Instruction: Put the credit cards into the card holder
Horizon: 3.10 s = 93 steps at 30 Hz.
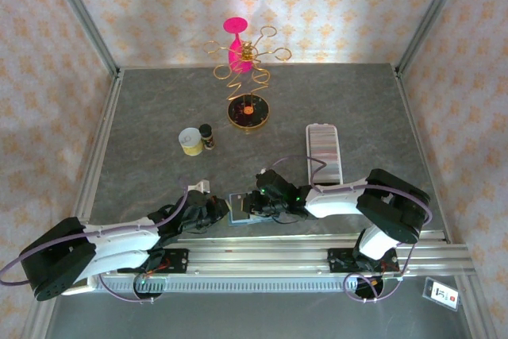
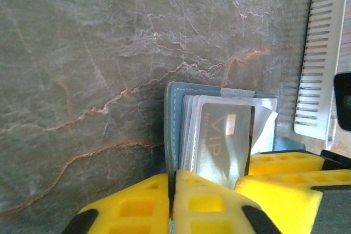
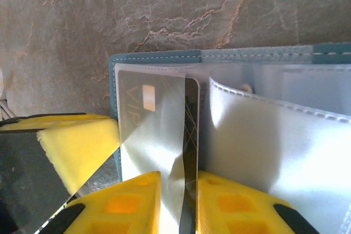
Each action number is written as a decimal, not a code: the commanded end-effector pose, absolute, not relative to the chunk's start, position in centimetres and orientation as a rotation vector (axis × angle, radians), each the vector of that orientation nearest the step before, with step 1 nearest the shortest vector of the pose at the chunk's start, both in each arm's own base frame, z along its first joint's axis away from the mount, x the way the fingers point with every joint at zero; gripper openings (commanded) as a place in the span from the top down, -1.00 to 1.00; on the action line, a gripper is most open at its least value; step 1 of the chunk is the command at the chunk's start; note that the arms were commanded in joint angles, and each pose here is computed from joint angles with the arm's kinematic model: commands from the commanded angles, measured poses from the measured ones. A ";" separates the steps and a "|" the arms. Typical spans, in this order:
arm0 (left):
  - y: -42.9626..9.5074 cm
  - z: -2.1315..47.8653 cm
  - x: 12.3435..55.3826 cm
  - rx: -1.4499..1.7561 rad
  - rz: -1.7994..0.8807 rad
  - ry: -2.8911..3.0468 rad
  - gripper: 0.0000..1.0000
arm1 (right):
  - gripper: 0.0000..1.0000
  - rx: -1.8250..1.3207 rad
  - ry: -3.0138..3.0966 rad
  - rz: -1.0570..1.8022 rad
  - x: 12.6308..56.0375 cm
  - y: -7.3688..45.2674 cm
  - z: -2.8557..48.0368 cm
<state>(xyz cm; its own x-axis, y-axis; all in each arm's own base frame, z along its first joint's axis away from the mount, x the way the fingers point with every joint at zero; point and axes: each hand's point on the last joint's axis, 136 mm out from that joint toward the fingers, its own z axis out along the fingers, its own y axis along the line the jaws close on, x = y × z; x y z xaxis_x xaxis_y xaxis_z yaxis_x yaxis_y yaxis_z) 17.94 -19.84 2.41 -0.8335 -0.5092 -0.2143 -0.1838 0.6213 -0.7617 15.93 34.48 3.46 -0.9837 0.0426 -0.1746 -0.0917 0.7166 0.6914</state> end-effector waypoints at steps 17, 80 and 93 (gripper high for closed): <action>-19.6 5.1 18.2 -0.470 -1.021 2.415 1.00 | 0.20 0.019 2.648 0.563 19.4 28.1 6.7; -27.0 10.8 19.0 -0.269 -1.264 2.433 0.30 | 1.00 0.134 2.654 0.587 18.0 25.5 3.8; -30.0 6.7 18.0 -0.257 -1.280 2.519 0.83 | 1.00 0.209 2.596 0.572 18.1 23.5 4.7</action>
<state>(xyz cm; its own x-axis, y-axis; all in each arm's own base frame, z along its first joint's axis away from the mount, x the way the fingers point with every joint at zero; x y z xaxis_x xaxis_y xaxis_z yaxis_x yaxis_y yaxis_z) 18.10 -29.92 7.15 -0.9395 -0.2851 -0.1900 -0.0199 0.5991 -0.8004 17.90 24.75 4.66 -0.8962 0.2161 -0.3874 0.0167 0.8891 0.4574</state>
